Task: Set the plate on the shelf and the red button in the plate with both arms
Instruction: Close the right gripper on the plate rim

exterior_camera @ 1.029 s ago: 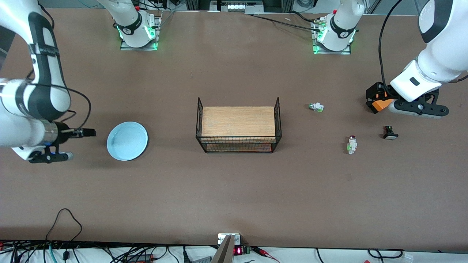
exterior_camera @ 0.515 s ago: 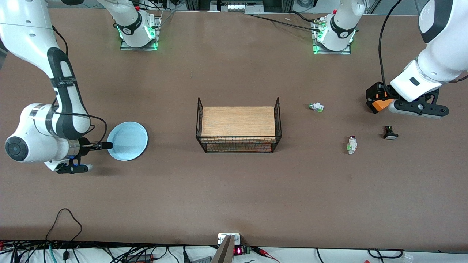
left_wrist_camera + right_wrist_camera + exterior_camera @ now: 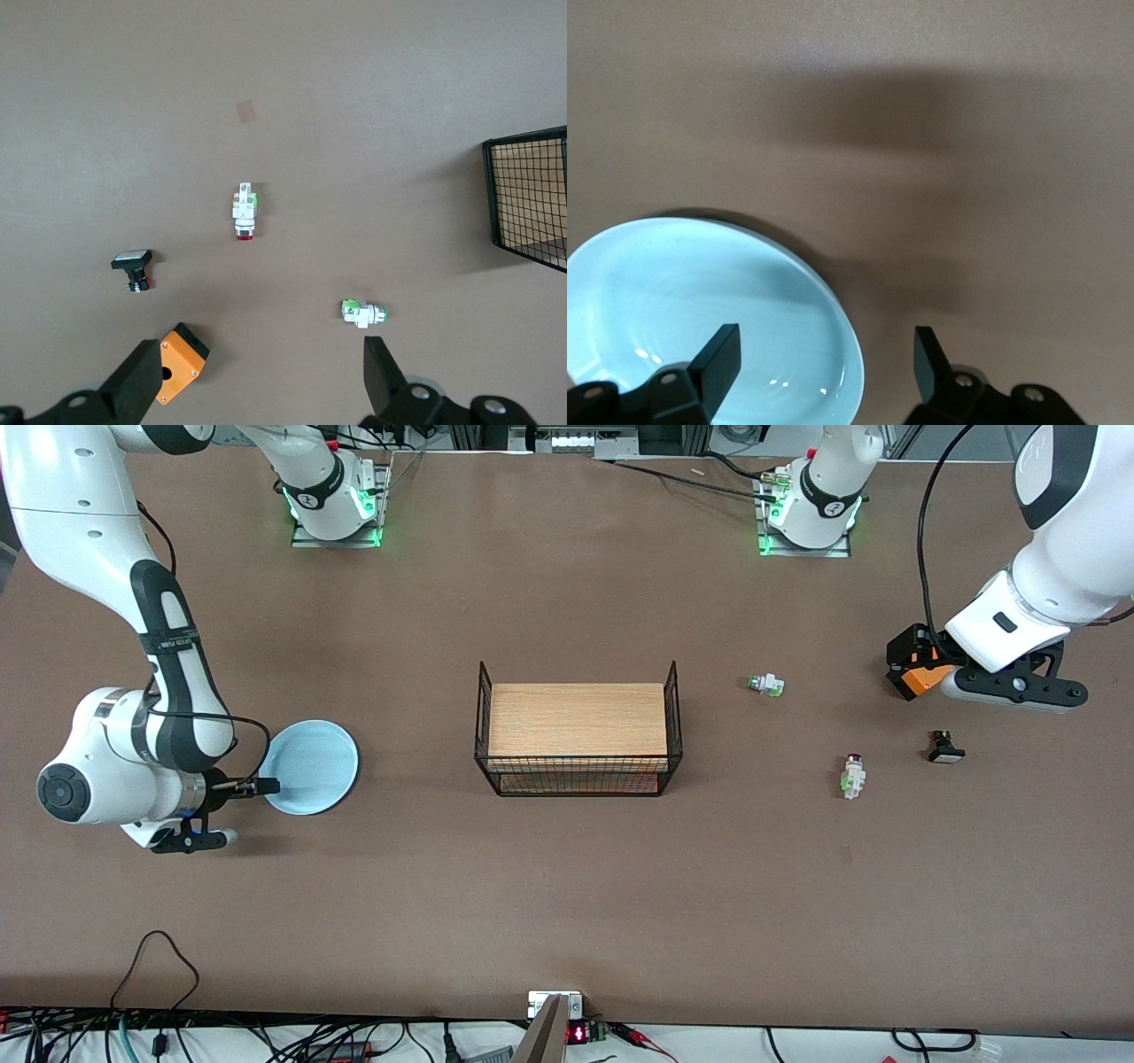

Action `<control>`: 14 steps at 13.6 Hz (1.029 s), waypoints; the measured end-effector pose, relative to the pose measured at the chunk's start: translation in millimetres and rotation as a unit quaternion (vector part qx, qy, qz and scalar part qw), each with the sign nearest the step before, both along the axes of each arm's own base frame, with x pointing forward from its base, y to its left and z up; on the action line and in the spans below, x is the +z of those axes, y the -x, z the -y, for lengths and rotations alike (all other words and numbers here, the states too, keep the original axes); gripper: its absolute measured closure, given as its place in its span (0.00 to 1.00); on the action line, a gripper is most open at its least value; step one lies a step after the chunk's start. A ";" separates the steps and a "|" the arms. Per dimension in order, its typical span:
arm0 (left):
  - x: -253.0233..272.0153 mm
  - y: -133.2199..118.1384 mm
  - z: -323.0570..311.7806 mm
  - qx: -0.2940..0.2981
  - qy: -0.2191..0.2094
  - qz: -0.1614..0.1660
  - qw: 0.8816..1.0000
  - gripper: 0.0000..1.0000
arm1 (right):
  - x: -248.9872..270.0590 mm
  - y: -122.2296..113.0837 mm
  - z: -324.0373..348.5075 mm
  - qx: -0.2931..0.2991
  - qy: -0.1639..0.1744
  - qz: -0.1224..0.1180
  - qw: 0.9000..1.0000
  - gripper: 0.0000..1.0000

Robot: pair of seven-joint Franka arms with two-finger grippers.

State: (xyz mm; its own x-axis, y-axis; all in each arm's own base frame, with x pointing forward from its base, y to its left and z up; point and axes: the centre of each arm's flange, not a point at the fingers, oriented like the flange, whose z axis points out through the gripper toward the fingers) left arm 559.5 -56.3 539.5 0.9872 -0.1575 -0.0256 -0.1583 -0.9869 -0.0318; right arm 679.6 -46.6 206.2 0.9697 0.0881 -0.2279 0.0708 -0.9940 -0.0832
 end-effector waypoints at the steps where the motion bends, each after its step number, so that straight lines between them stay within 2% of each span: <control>1: 0.0 0.0 0.0 0.000 0.000 0.000 1.000 0.00 | -6.6 -0.3 1.6 -0.001 0.001 0.002 1.000 0.17; 4: 0.0 0.0 0.0 0.000 0.000 0.000 1.000 0.00 | -28.5 1.0 7.2 -0.004 0.000 0.002 1.000 0.22; 5: 0.1 0.0 0.0 0.000 0.000 0.000 1.000 0.00 | -31.3 1.4 7.7 -0.013 -0.009 0.002 1.000 0.29; 6: 0.1 0.0 0.0 0.000 0.000 0.000 1.000 0.00 | -31.6 1.4 7.5 -0.025 -0.022 0.003 0.999 0.29; 8: 0.1 0.0 0.0 0.000 0.000 0.000 1.000 0.00 | -30.0 1.8 14.6 -0.046 -0.037 0.004 0.998 0.46; 11: 0.1 0.0 0.1 0.000 0.000 0.000 1.000 0.00 | -31.1 5.4 26.1 -0.068 -0.054 -0.003 0.996 0.81; 13: 0.3 -0.1 0.7 -0.001 0.000 0.000 1.000 0.00 | -31.5 7.5 26.4 -0.084 -0.072 -0.010 0.994 0.96; 14: 0.8 -0.5 0.8 -0.001 0.000 0.001 1.000 0.00 | -30.9 7.8 27.9 -0.089 -0.076 -0.010 0.993 0.97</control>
State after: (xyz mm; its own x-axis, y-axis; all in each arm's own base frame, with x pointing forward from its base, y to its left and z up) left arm 560.0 -57.1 540.4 0.9870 -0.1588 -0.0237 -0.1595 -0.9867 -0.0318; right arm 671.7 -74.5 175.3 0.9682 -0.0484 -0.2453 -0.1074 -0.9664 -0.2335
